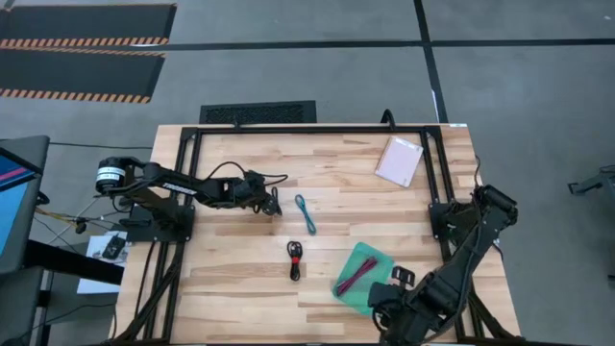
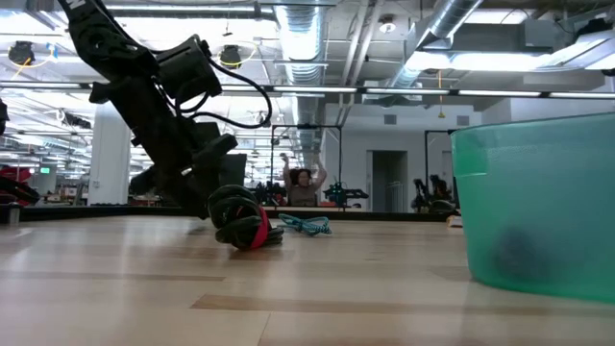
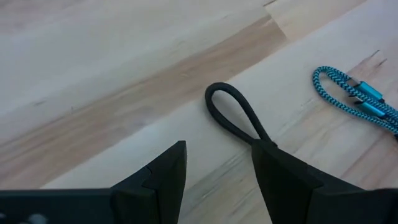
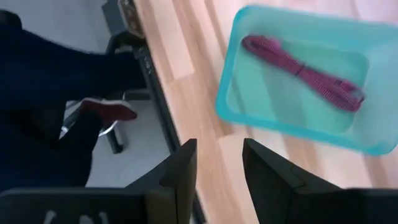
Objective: Pick and place USB-C Cables
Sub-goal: Put the top black usb cable into the bin
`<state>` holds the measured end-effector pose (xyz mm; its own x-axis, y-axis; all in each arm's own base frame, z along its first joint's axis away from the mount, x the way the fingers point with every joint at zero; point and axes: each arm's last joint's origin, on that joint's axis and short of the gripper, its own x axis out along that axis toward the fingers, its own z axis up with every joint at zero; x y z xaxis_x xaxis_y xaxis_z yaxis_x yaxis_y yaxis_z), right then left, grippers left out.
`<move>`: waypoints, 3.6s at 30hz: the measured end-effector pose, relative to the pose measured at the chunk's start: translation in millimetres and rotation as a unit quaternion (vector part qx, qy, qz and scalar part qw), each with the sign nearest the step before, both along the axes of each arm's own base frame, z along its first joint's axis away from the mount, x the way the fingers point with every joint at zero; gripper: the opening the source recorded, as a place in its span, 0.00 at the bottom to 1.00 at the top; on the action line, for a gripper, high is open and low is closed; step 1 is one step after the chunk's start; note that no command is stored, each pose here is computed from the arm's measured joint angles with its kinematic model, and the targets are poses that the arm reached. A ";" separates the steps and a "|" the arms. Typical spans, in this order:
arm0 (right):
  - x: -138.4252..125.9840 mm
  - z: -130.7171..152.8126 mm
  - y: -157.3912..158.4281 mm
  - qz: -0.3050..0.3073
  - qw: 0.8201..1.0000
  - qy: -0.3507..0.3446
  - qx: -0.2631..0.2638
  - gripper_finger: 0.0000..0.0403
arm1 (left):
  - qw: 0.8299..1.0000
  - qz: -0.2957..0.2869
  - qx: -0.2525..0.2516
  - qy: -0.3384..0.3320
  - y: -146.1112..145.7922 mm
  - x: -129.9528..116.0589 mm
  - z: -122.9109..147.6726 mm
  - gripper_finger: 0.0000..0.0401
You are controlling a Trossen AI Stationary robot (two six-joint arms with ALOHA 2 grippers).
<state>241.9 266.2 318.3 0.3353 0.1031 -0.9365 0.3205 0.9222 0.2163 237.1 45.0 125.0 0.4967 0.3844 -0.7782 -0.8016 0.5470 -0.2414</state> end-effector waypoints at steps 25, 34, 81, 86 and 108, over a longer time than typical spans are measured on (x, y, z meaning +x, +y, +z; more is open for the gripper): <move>-5.3 -0.7 2.3 -0.002 1.000 0.004 -0.008 0.41 | 0.994 0.049 0.034 -0.087 -24.5 26.6 11.5 0.42; 2.0 -0.5 -4.1 -0.015 1.000 -0.011 -0.022 0.41 | 0.994 0.066 0.070 -0.044 -32.0 52.1 -14.2 0.42; 7.8 0.7 -6.3 0.023 0.997 -0.044 -0.051 0.40 | 0.773 -0.591 0.208 0.100 -2.1 25.5 38.7 0.42; 9.6 0.7 -8.4 0.026 0.997 -0.043 -0.055 0.40 | 0.774 -0.597 0.191 0.087 8.4 22.3 38.1 0.42; 14.8 1.3 -10.9 0.024 0.997 -0.050 -0.050 0.40 | 0.775 -0.605 0.146 0.111 14.9 27.5 10.7 0.42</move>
<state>256.7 255.2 319.6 0.4253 0.0290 -0.9046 0.2572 0.9544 0.1515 264.7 59.9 135.7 0.4976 -0.0821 -0.8635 0.3371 0.9356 0.1053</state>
